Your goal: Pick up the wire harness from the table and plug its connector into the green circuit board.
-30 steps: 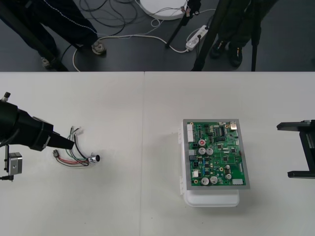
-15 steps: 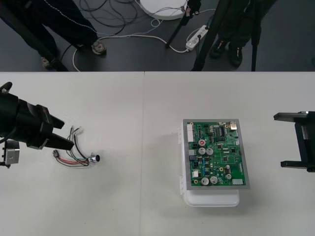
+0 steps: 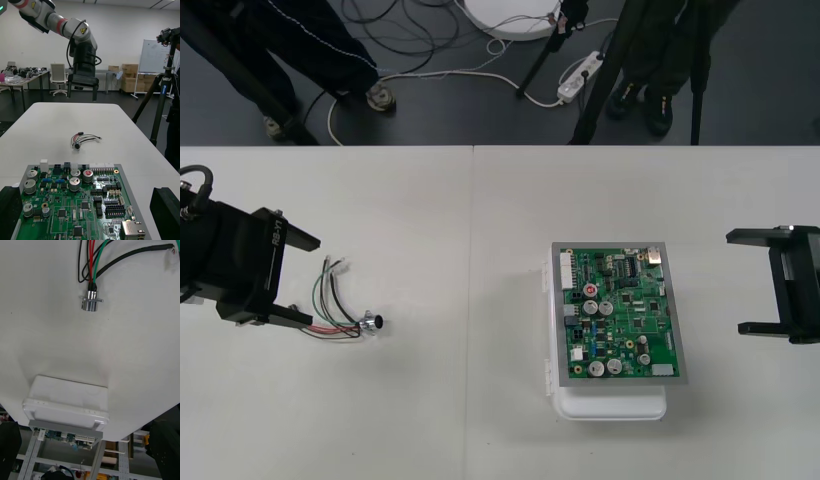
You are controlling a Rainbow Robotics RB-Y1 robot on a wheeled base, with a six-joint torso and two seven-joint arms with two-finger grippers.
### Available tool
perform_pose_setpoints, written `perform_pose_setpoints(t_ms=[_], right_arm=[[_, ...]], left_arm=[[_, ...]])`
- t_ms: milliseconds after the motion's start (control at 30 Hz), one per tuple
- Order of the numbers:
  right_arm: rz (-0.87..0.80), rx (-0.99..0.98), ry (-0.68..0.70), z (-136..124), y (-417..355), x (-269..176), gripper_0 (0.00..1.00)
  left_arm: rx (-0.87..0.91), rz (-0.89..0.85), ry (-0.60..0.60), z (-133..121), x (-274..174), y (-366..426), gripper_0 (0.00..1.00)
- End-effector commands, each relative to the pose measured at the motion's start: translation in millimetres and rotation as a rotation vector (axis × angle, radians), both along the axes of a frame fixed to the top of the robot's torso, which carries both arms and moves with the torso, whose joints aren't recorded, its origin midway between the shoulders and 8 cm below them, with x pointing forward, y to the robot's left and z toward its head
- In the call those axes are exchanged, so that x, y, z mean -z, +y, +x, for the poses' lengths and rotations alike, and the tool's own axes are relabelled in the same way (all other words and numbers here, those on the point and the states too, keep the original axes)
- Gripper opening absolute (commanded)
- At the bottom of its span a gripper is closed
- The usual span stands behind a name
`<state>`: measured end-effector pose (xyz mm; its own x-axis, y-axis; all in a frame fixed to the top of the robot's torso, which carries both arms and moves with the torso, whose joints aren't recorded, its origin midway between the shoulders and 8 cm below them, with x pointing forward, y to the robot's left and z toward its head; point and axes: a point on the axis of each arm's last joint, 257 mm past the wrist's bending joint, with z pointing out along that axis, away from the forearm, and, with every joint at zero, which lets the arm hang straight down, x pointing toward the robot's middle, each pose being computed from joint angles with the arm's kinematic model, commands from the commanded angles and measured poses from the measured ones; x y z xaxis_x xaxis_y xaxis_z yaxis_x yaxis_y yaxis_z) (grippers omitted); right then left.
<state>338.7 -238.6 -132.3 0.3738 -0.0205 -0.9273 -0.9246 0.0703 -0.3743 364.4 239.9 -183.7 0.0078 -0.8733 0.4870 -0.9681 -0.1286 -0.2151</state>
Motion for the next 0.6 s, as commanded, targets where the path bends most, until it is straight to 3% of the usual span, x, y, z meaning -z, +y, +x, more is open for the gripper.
perform_pose_setpoints(t_ms=[33,367,600], right_arm=[[0.003,-0.023,-0.010,4.0,6.5,0.5,1.00],[-0.023,-0.021,0.012,-1.3,6.2,20.7,1.00],[-0.022,-0.017,0.021,-3.2,5.1,23.3,1.00]], left_arm=[[-0.001,0.046,-0.120,16.5,-10.4,6.8,1.00],[0.026,0.066,-0.069,12.2,22.0,-2.8,1.00],[0.008,0.093,-0.044,30.6,40.2,-0.3,1.00]])
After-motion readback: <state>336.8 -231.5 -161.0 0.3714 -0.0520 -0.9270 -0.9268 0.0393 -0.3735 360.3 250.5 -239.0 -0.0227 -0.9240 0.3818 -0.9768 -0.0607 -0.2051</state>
